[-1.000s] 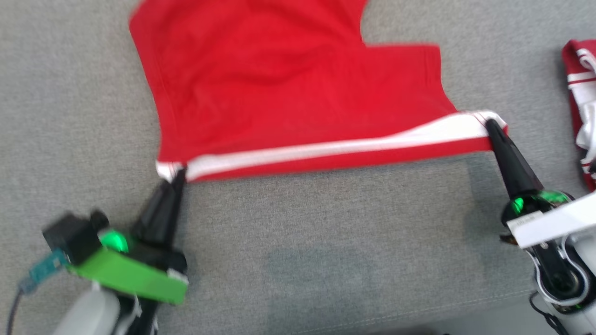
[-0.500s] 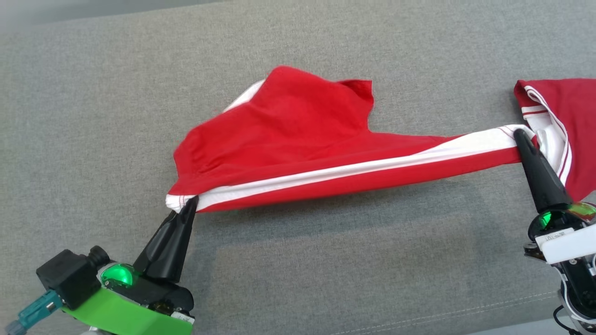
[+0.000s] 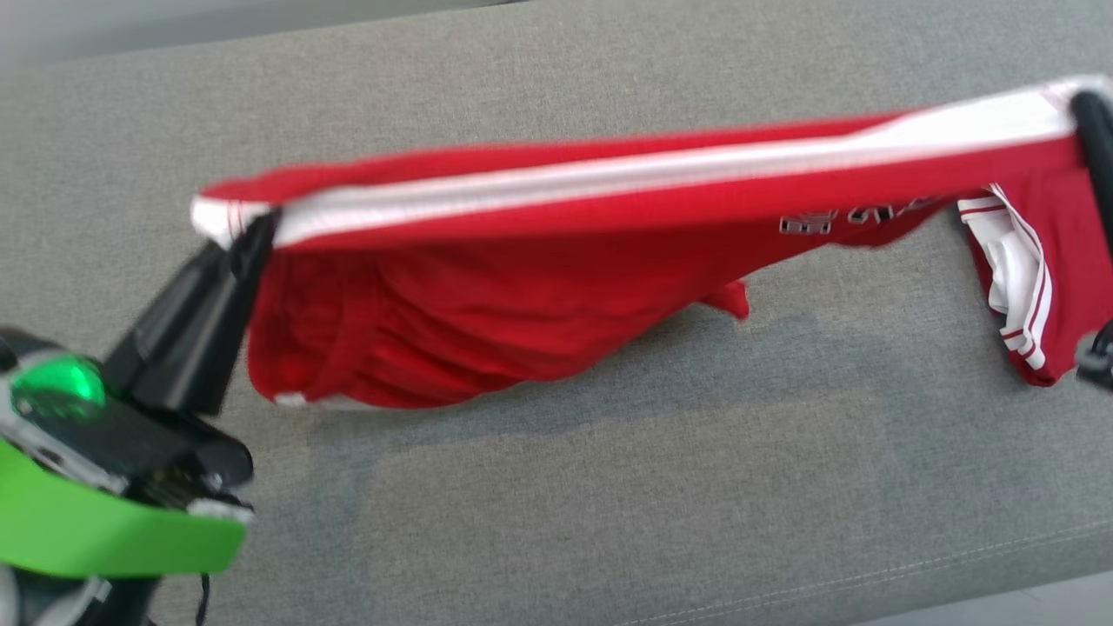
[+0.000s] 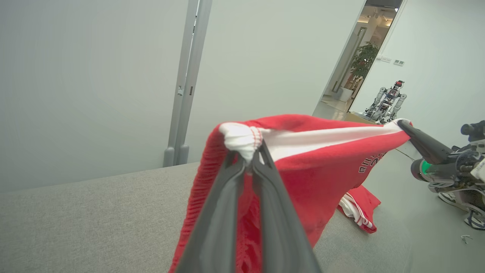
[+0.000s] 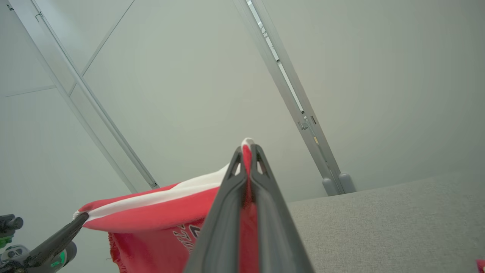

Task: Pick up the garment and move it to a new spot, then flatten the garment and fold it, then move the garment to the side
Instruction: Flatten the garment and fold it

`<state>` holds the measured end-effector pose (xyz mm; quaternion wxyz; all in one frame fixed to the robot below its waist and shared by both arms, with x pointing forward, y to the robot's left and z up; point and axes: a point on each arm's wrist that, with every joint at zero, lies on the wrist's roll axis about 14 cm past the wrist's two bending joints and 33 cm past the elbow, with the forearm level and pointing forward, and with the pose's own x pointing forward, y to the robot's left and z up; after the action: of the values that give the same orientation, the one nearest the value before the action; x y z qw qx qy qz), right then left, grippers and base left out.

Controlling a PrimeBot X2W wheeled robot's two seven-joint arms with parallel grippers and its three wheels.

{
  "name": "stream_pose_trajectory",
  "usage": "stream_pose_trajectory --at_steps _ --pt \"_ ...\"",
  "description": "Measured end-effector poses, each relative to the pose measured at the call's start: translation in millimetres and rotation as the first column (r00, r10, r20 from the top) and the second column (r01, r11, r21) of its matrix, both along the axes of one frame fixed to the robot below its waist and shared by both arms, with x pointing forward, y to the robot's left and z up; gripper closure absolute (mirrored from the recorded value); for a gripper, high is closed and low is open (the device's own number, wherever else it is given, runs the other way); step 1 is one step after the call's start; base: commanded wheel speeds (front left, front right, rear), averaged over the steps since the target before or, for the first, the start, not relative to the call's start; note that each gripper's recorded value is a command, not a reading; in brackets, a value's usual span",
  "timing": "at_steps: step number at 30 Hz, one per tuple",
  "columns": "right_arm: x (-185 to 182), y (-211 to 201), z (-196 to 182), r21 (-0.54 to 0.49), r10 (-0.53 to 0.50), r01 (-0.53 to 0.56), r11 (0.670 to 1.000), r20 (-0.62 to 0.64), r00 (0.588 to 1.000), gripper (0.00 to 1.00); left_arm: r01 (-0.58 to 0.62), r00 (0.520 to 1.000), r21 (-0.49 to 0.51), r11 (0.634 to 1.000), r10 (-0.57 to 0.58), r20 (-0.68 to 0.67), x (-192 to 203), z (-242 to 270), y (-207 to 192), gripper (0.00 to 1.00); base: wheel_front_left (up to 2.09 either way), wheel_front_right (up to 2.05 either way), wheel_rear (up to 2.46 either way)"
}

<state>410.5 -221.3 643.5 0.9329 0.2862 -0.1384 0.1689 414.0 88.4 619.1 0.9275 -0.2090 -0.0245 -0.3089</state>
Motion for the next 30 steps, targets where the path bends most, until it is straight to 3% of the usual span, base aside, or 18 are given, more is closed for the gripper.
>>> stream_pose_trajectory --at_steps 7,13,18,23,25,26,30 --pt "32.2 22.6 53.3 -0.069 0.095 -0.087 0.994 0.122 0.988 1.00 0.060 0.998 0.049 0.997 -0.061 0.029 40.4 34.7 -9.0 1.00 0.00 0.00 0.00" --pt "83.8 30.7 66.4 -0.083 0.107 -0.097 0.992 0.128 0.986 1.00 0.056 0.998 0.106 0.993 -0.057 0.003 95.7 35.6 -12.1 1.00 0.00 0.00 0.00" --pt "165.4 36.9 49.3 -0.065 0.059 -0.058 0.996 0.026 0.998 1.00 -0.012 1.000 0.152 0.988 0.013 -0.008 167.2 23.7 -9.1 1.00 0.00 0.00 0.00" --pt "243.8 56.9 29.6 -0.136 -0.008 -0.003 0.991 -0.081 0.997 1.00 -0.047 0.997 0.216 0.975 0.060 -0.054 231.3 -7.7 -17.4 1.00 0.00 0.00 0.00" --pt "267.4 63.1 30.5 -0.143 -0.044 0.033 0.989 -0.073 0.996 1.00 -0.101 0.994 0.220 0.970 0.109 -0.025 256.4 -11.0 -13.2 1.00 0.00 0.00 0.00" --pt "285.8 67.1 35.1 -0.148 -0.083 0.077 0.986 -0.035 0.996 1.00 -0.170 0.985 0.218 0.961 0.162 0.055 278.3 -2.2 -6.8 1.00 0.00 0.00 0.00" --pt "308.1 66.6 56.7 -0.086 -0.161 0.169 0.982 0.098 0.982 1.00 -0.263 0.945 0.111 0.958 0.232 0.231 304.6 29.3 -0.5 1.00 0.00 0.00 0.00"
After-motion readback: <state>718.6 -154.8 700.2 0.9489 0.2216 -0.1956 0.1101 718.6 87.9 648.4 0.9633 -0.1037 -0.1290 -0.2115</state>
